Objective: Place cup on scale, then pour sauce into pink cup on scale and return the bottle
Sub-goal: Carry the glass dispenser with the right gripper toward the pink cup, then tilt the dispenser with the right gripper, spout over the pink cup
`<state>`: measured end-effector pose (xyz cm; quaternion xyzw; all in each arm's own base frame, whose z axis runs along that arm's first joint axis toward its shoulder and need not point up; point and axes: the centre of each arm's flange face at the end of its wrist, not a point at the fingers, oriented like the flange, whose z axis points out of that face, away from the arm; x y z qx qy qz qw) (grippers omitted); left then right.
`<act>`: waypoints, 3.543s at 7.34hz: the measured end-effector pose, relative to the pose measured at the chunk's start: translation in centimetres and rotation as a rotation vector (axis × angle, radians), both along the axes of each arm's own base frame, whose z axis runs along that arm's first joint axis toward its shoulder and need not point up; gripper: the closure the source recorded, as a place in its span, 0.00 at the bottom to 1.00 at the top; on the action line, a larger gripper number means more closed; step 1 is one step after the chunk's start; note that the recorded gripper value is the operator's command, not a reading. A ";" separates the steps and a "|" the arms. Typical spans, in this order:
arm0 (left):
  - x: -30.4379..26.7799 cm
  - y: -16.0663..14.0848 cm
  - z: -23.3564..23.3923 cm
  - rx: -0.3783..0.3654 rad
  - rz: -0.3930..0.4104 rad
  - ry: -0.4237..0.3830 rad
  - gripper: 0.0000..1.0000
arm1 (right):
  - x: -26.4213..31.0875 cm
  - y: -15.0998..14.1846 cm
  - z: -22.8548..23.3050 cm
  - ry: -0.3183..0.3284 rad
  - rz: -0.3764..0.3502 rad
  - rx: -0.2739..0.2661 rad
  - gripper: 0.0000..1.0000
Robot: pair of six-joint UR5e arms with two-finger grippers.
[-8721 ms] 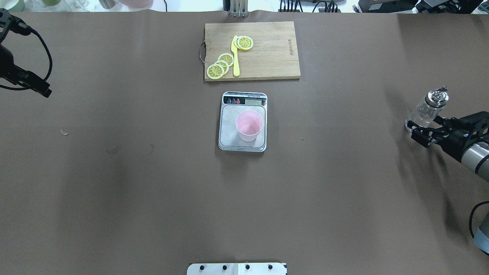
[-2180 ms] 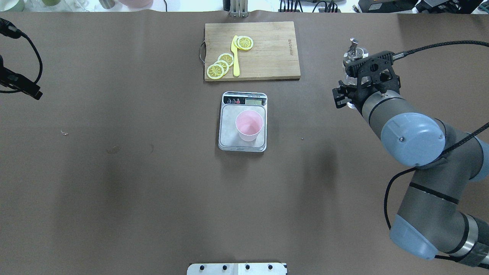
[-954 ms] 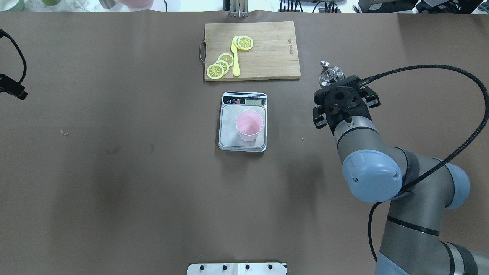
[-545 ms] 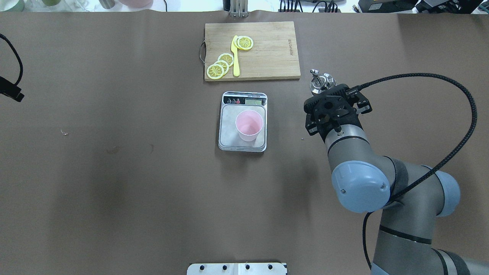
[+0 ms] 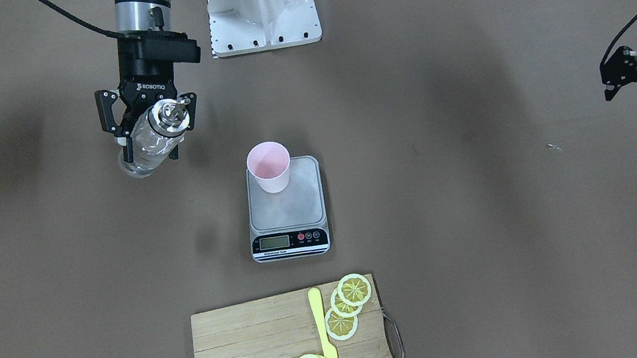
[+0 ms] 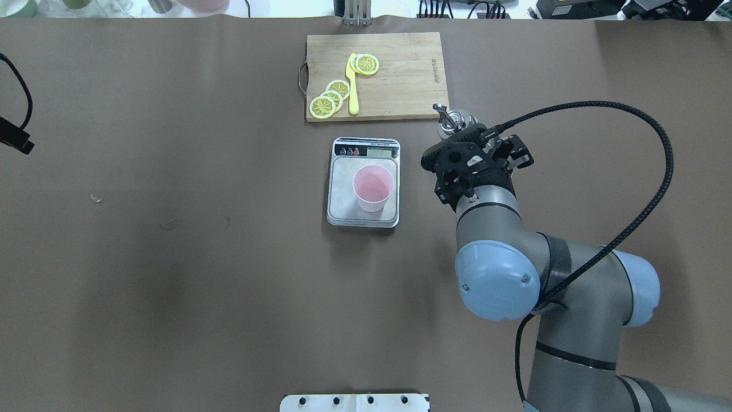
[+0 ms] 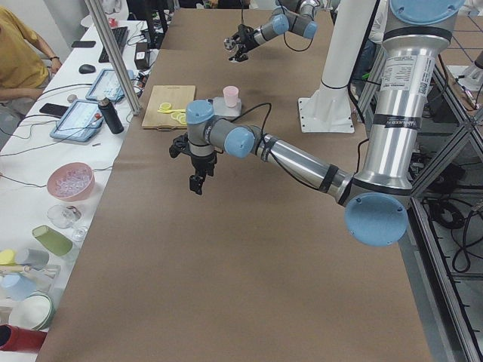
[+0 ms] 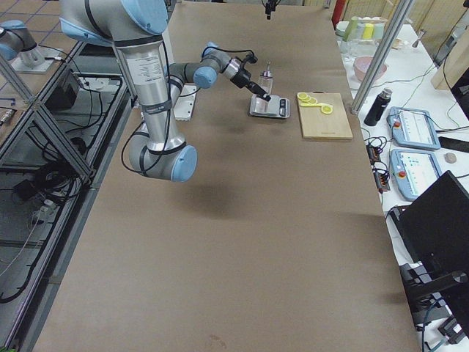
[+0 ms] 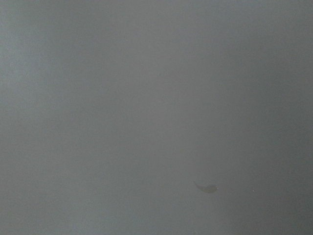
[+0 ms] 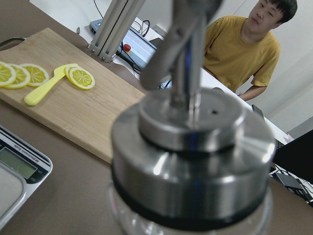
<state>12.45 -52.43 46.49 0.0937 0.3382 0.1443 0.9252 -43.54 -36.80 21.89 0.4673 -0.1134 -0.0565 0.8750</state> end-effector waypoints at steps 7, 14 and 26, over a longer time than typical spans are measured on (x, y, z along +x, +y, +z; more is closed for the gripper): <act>0.0 0.0 0.7 -0.011 0.001 -0.004 0.03 | -2.9 -0.3 -0.8 0.124 0.020 0.005 0.99; -0.1 0.1 1.8 -0.022 0.001 -0.009 0.03 | -5.7 -0.6 -0.4 0.226 0.040 0.030 1.00; 0.1 -0.4 3.6 -0.010 -0.002 -0.001 0.03 | -7.7 -2.6 1.3 0.392 0.084 0.041 1.00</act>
